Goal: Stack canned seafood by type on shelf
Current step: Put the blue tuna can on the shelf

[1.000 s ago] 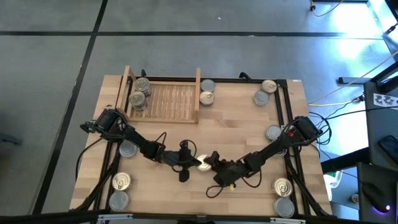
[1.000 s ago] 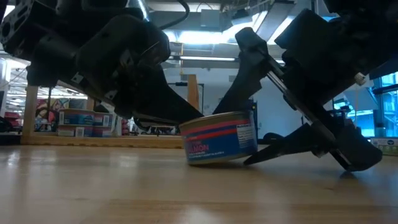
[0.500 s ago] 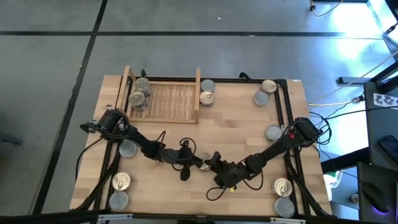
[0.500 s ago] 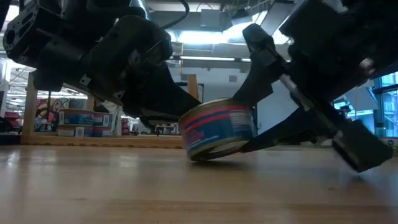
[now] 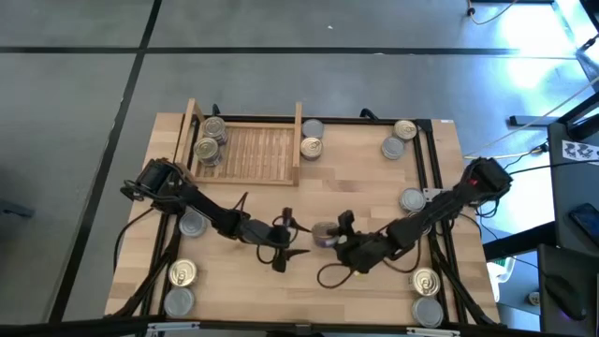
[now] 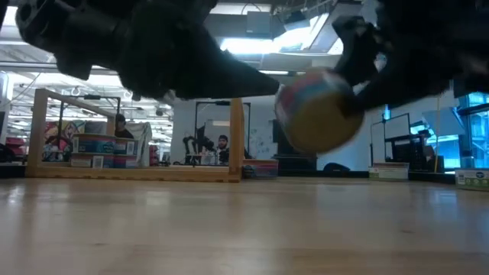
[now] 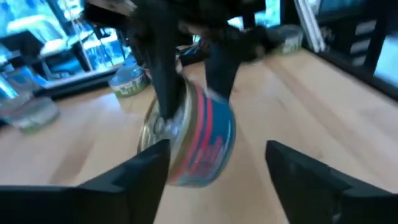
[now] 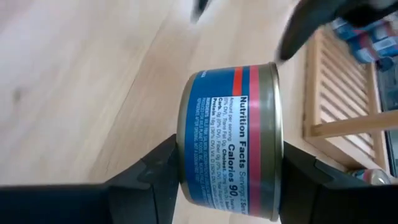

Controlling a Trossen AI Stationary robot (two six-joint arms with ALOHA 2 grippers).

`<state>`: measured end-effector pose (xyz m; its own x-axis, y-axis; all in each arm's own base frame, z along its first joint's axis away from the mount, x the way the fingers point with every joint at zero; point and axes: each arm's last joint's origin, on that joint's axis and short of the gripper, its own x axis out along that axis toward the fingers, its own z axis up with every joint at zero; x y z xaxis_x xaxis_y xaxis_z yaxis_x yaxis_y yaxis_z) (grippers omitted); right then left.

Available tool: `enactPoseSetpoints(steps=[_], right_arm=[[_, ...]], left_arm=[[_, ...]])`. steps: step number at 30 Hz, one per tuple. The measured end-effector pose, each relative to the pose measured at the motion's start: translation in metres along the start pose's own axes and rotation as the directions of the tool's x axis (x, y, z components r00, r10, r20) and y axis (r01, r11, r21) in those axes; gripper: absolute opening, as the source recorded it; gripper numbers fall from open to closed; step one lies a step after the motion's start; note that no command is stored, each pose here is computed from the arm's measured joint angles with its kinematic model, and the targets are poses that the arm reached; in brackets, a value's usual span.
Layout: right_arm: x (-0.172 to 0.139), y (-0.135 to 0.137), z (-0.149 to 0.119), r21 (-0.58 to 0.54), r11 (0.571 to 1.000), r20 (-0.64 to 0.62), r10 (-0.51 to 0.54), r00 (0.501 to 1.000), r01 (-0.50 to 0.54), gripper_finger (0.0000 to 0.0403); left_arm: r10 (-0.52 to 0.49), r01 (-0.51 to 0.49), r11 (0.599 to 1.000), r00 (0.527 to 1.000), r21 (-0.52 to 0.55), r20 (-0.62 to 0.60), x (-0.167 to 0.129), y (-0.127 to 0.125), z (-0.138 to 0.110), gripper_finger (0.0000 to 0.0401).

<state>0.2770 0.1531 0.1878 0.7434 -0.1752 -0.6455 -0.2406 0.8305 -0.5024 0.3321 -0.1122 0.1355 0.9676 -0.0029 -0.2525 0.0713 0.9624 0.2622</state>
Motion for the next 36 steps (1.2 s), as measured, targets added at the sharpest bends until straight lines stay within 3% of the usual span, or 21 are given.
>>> enactPoseSetpoints(steps=[4, 10, 13, 18, 22, 30, 33, 36], right_arm=[[-0.003, -0.01, 0.005, 0.057, 0.998, 0.05, -0.007, 0.999, 0.004, 0.0194], [0.003, -0.022, 0.011, 0.13, 0.991, 0.11, -0.007, 0.994, -0.007, 0.0194], [0.006, -0.027, 0.011, 0.157, 0.988, 0.112, -0.021, 0.993, 0.004, 0.0193], [0.01, -0.033, 0.01, 0.2, 0.978, 0.125, 0.029, 0.992, -0.054, 0.0192], [0.009, -0.032, 0.011, 0.181, 0.981, 0.132, 0.039, 0.991, -0.063, 0.0193], [-0.019, -0.046, 0.004, 0.227, 0.972, 0.065, 0.05, 0.997, -0.064, 0.0367], [-0.033, -0.052, -0.003, 0.25, 0.966, 0.023, 0.066, 0.998, -0.07, 0.0391], [-0.036, -0.051, -0.014, 0.243, 0.967, -0.005, 0.073, 0.997, -0.07, 0.0383]], left_arm=[[0.018, -0.016, 0.995, 0.999, 0.094, -0.028, 0.006, 0.005, 0.003, 0.0289], [0.059, -0.056, 0.994, 0.998, 0.097, -0.024, 0.009, 0.012, 0.006, 0.0285], [0.062, -0.06, 0.993, 0.998, 0.098, -0.015, 0.01, 0.012, 0.009, 0.0262], [0.065, -0.062, 0.991, 0.998, 0.12, -0.022, 0.01, 0.011, 0.009, 0.0181], [0.096, -0.091, 0.986, 0.995, 0.142, -0.028, 0.01, 0.011, 0.009, 0.018], [0.246, -0.217, 0.958, 0.957, 0.188, -0.151, -0.01, 0.012, 0.021, 0.018], [0.302, -0.271, 0.949, 0.927, 0.161, -0.224, -0.028, 0.018, 0.031, 0.018], [0.333, -0.322, 0.943, 0.898, 0.087, -0.286, -0.048, 0.03, 0.042, 0.018]])
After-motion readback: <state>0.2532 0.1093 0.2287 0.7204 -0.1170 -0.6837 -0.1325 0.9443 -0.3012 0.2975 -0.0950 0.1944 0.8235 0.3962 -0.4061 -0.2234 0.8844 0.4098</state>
